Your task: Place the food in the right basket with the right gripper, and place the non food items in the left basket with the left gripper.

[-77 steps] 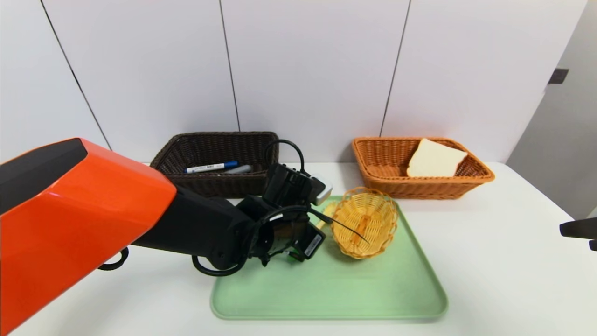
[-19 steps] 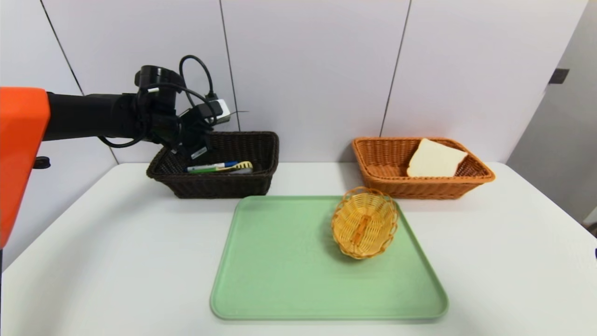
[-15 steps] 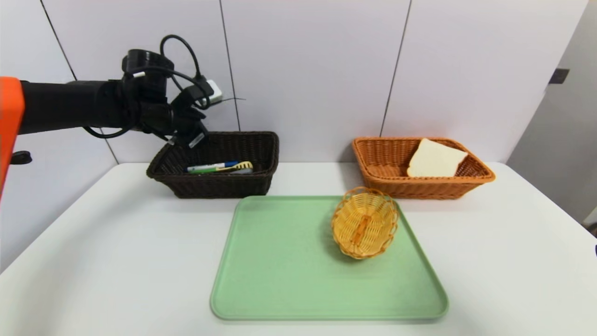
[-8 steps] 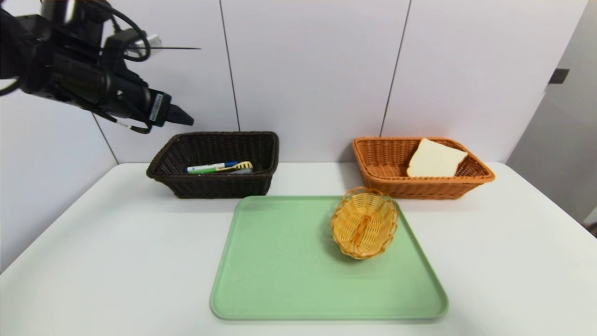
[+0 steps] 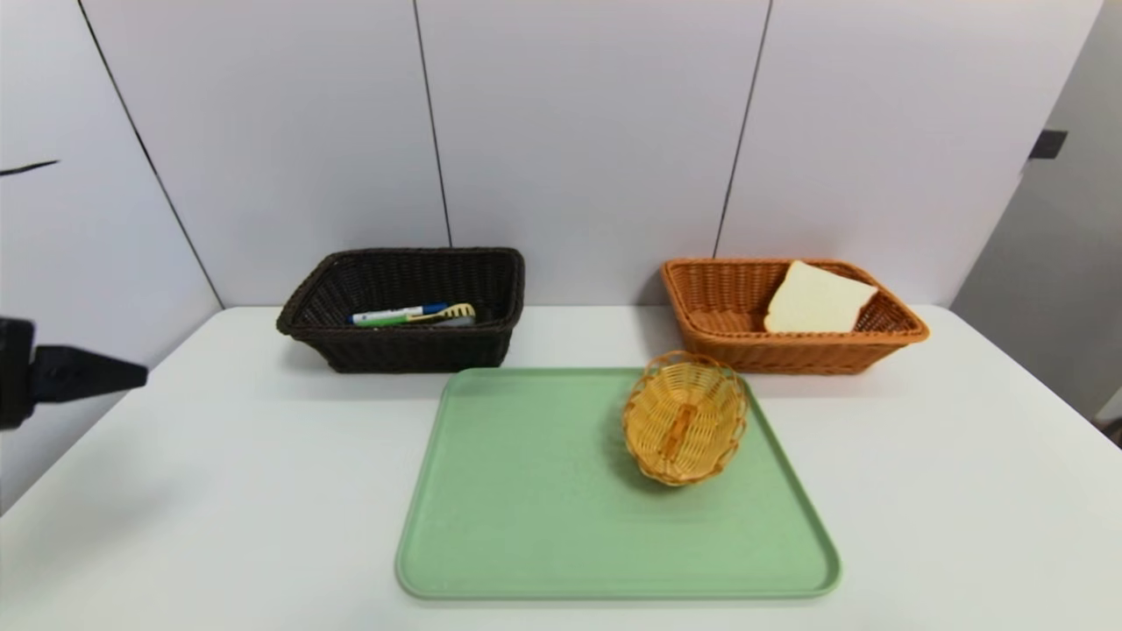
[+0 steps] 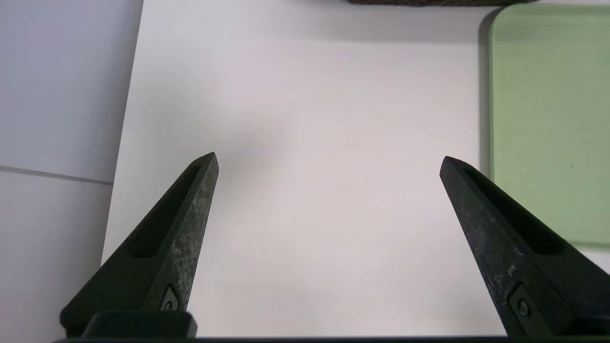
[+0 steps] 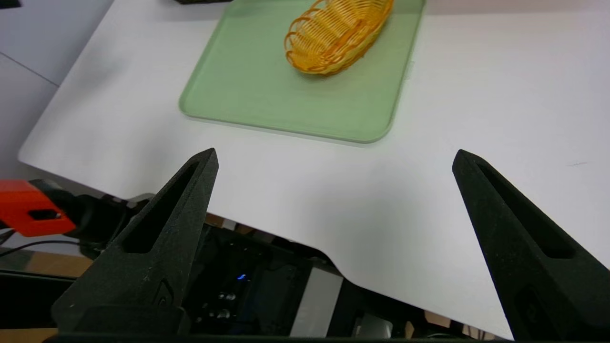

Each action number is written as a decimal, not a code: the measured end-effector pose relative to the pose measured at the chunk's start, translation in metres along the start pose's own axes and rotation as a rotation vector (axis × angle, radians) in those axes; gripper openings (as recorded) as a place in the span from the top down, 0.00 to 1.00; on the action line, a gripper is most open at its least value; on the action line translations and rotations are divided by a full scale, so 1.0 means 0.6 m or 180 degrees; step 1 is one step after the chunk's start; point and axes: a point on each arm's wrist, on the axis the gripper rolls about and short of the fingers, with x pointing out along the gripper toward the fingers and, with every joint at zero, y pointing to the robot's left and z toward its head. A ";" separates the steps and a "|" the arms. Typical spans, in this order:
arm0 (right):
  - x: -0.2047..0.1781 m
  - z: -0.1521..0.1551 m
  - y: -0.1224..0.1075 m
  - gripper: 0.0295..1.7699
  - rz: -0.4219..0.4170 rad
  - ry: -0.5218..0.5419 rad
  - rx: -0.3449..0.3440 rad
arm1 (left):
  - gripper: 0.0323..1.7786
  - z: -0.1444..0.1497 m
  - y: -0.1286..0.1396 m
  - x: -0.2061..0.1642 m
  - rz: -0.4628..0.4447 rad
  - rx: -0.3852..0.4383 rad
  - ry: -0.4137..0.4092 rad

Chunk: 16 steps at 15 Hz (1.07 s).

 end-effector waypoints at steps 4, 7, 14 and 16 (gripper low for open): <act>-0.031 -0.049 0.007 0.04 -0.0517 -0.0309 -0.0142 | 0.06 -0.107 0.028 -0.071 0.0183 0.0064 -0.0256; -0.042 -0.085 0.007 0.04 -0.0931 -0.0460 -0.0149 | 0.06 -0.170 0.041 -0.100 0.0265 0.0212 -0.0438; -0.050 -0.134 0.009 0.04 -0.1143 -0.0511 -0.0259 | 0.05 -0.291 0.051 -0.109 0.0464 0.0446 -0.0596; -0.048 -0.141 0.007 0.04 -0.1140 -0.0528 -0.0269 | 0.05 -0.326 0.050 -0.100 0.0519 0.0451 -0.0595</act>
